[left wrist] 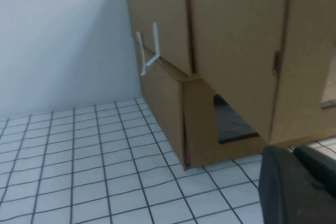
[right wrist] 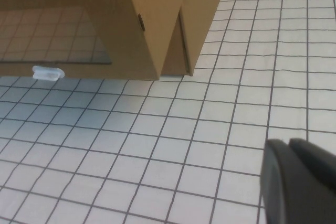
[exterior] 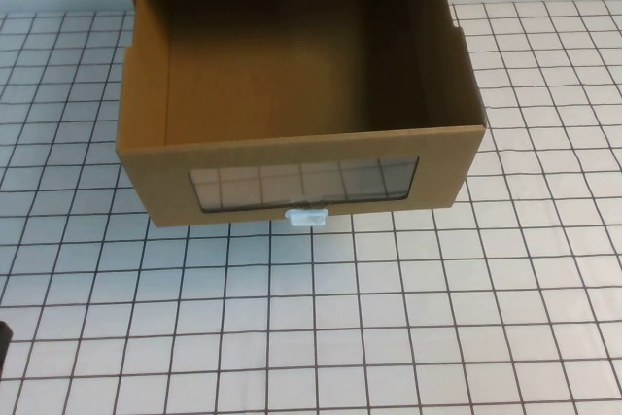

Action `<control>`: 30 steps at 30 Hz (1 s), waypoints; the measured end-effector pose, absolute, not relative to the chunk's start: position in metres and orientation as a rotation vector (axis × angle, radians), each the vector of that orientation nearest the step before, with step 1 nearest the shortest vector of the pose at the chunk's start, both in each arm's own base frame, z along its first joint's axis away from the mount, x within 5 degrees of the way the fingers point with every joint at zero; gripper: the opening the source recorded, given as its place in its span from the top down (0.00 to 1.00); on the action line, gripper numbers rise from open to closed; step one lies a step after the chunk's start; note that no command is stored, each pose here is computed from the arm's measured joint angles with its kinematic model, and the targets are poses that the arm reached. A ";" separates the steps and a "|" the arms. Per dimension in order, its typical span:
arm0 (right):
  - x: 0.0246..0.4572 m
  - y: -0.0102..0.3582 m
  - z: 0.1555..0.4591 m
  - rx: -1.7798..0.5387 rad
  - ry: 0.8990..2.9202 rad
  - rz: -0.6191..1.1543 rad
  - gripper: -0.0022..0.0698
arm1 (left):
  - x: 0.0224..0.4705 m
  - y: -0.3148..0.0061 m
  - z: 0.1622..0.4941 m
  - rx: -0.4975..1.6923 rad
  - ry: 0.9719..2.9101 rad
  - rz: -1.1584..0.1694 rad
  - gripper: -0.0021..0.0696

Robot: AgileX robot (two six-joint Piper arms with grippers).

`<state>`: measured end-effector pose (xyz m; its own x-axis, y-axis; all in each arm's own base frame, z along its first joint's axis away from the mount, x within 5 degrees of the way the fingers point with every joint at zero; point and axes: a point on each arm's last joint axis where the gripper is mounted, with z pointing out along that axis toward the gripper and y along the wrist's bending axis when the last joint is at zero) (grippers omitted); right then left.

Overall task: Open the shoe box
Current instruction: 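Pull the top drawer of the cardboard box fully open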

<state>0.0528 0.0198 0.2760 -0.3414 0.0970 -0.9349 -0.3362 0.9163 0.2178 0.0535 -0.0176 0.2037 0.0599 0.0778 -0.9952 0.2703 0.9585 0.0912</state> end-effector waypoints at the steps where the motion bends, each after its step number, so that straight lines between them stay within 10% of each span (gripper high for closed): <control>1: 0.053 0.020 0.276 -0.176 1.868 0.448 0.99 | 0.054 -0.017 0.203 0.272 1.510 -0.146 0.97; 30: 0.054 0.011 0.266 -0.082 1.724 0.315 0.99 | 0.053 -0.020 0.199 0.293 1.538 -0.189 0.97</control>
